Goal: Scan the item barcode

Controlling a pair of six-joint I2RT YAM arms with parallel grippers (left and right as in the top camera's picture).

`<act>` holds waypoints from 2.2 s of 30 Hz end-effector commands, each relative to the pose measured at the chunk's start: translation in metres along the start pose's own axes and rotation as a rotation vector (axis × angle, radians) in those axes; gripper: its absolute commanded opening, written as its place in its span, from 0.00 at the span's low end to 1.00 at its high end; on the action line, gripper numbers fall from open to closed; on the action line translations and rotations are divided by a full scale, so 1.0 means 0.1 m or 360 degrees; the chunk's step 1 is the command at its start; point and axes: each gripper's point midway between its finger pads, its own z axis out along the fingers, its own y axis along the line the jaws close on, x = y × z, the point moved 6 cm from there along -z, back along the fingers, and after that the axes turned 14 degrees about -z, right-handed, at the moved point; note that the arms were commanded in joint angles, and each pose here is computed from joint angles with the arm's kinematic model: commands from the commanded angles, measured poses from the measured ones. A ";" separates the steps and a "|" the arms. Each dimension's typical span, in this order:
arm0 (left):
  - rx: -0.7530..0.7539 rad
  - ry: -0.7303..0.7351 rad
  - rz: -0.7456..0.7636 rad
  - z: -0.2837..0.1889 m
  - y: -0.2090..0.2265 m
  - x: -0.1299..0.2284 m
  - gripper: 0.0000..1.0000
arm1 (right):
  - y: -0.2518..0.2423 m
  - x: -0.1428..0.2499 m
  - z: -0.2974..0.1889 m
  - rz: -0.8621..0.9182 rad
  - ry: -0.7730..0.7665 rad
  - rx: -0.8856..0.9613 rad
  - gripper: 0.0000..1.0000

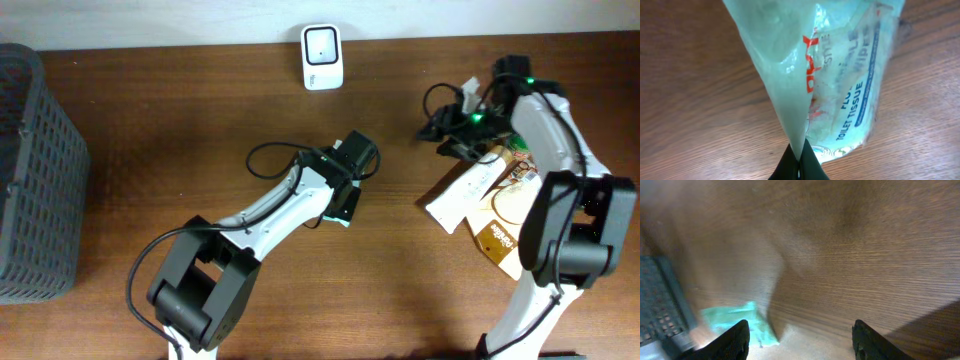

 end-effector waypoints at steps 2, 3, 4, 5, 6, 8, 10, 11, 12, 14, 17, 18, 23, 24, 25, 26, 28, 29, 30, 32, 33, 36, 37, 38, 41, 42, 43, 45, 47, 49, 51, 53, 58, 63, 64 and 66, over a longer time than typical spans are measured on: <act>-0.0199 -0.0138 -0.0024 -0.04 0.14 -0.13 0.00 | 0.25 0.03 -0.08 -0.0181 0.0004 -0.0091 0.61; -0.0349 -0.0197 -0.0016 -0.08 0.25 -0.18 0.00 | 0.25 0.03 -0.08 -0.0182 0.0006 -0.0092 0.61; -0.0513 -0.0260 -0.0010 -0.15 0.37 -0.23 0.00 | 0.25 0.03 -0.08 -0.0183 0.0005 -0.0091 0.61; -0.0642 -0.0311 -0.0001 -0.22 0.46 -0.27 0.00 | 0.25 0.03 -0.08 -0.0184 0.0002 -0.0091 0.61; -0.0796 -0.0378 0.0012 -0.30 0.55 -0.32 0.00 | 0.25 0.02 -0.08 -0.0187 -0.0001 -0.0091 0.61; -0.1031 -0.0495 0.0035 -0.44 0.68 -0.39 0.00 | 0.25 0.02 -0.07 -0.0192 -0.0006 -0.0090 0.61; -0.1183 -0.0570 0.0056 -0.53 0.74 -0.42 0.00 | 0.25 0.02 -0.07 -0.0193 -0.0007 -0.0090 0.61; -0.1218 -0.0591 0.0066 -0.55 0.74 -0.42 0.00 | 0.25 0.02 -0.08 -0.0194 -0.0007 -0.0089 0.61; -0.1199 -0.0588 0.0069 -0.54 0.72 -0.41 0.00 | 0.25 0.02 -0.08 -0.0212 -0.0008 -0.0089 0.61; -0.1063 -0.0527 0.0072 -0.45 0.61 -0.37 0.00 | 0.25 0.02 -0.08 -0.0227 -0.0007 -0.0089 0.61; -0.0985 -0.0467 0.0061 -0.22 0.44 -0.27 0.00 | 0.25 0.02 -0.08 -0.0227 -0.0007 -0.0090 0.61; -0.1009 -0.0454 0.0090 -0.13 0.40 -0.24 0.00 | 0.25 0.02 -0.07 -0.0228 -0.0007 -0.0090 0.61; -0.1192 -0.0436 0.0280 0.18 0.26 -0.09 0.00 | 0.25 0.03 -0.08 -0.0224 0.0004 -0.0090 0.61; -0.1203 -0.0437 0.0304 0.21 0.23 -0.06 0.00 | 0.25 0.03 -0.08 -0.0222 0.0006 -0.0090 0.61; -0.1198 -0.0438 0.0319 0.22 0.20 -0.04 0.00 | 0.25 0.03 -0.08 -0.0222 0.0006 -0.0090 0.61; -0.1180 -0.0439 0.0336 0.22 0.14 -0.01 0.00 | 0.25 0.03 -0.08 -0.0222 0.0006 -0.0090 0.61; -0.1154 -0.0447 0.0350 0.21 0.08 0.01 0.08 | 0.25 0.03 -0.08 -0.0223 0.0005 -0.0090 0.61; -0.1122 -0.0435 0.0356 0.21 0.03 0.03 0.15 | 0.24 0.03 -0.08 -0.0222 0.0004 -0.0089 0.61; -0.1056 -0.0401 0.0352 0.23 -0.03 0.05 0.24 | 0.24 0.03 -0.08 -0.0220 0.0003 -0.0086 0.61; -0.0945 -0.0330 0.0331 0.24 -0.10 0.08 0.37 | 0.22 0.03 -0.08 -0.0219 0.0006 -0.0058 0.61; -0.0885 -0.0293 0.0319 0.24 -0.14 0.09 0.46 | 0.21 0.03 -0.08 -0.0219 0.0008 -0.0045 0.61; -0.0749 -0.0222 0.0292 0.17 -0.25 0.07 0.56 | 0.20 0.03 -0.08 -0.0220 0.0007 -0.0042 0.62; -0.0700 -0.0203 0.0283 0.15 -0.29 0.07 0.57 | 0.20 0.03 -0.08 -0.0222 0.0004 -0.0042 0.62; -0.0620 -0.0175 0.0267 0.12 -0.34 0.07 0.57 | 0.20 0.03 -0.08 -0.0223 0.0003 -0.0042 0.62; -0.0426 -0.0135 0.0234 -0.02 -0.45 0.02 0.57 | 0.17 0.03 -0.08 -0.0222 0.0010 0.0000 0.62; -0.0382 -0.0145 0.0213 -0.10 -0.45 -0.03 0.57 | 0.16 0.03 -0.08 -0.0221 0.0014 0.0014 0.62; -0.0318 -0.0154 0.0183 -0.21 -0.42 -0.09 0.58 | 0.15 0.04 -0.08 -0.0219 0.0018 0.0032 0.62; -0.0169 -0.0154 0.0084 -0.41 -0.32 -0.22 0.58 | 0.15 0.04 -0.08 -0.0219 0.0019 0.0040 0.62; -0.0023 -0.0145 -0.0032 -0.60 -0.15 -0.35 0.58 | 0.15 0.04 -0.08 -0.0220 0.0020 0.0039 0.62; 0.0133 -0.0116 -0.0169 -0.76 0.09 -0.48 0.58 | 0.16 0.04 -0.07 -0.0224 0.0024 0.0037 0.62; 0.0286 -0.0045 -0.0318 -0.83 0.38 -0.58 0.56 | 0.22 0.06 -0.03 -0.0253 0.0047 0.0028 0.62; 0.0379 0.0061 -0.0485 -0.79 0.74 -0.63 0.51 | 0.40 0.13 0.10 -0.0452 0.0125 -0.0002 0.63; 0.0527 0.0203 -0.0618 -0.60 1.12 -0.55 0.48 | 0.76 0.33 0.51 -0.0779 0.0321 -0.0080 0.81; 0.0656 0.0276 -0.0705 -0.40 1.38 -0.44 0.45 | 1.04 0.54 0.96 -0.0985 0.0487 -0.0159 0.81; 0.0668 0.0281 -0.0724 -0.37 1.41 -0.42 0.44 | 1.08 0.57 1.02 -0.1021 0.0506 -0.0169 0.81; 0.0676 0.0264 -0.0748 -0.31 1.48 -0.40 0.41 | 1.11 0.63 1.15 -0.1055 0.0545 -0.0173 0.80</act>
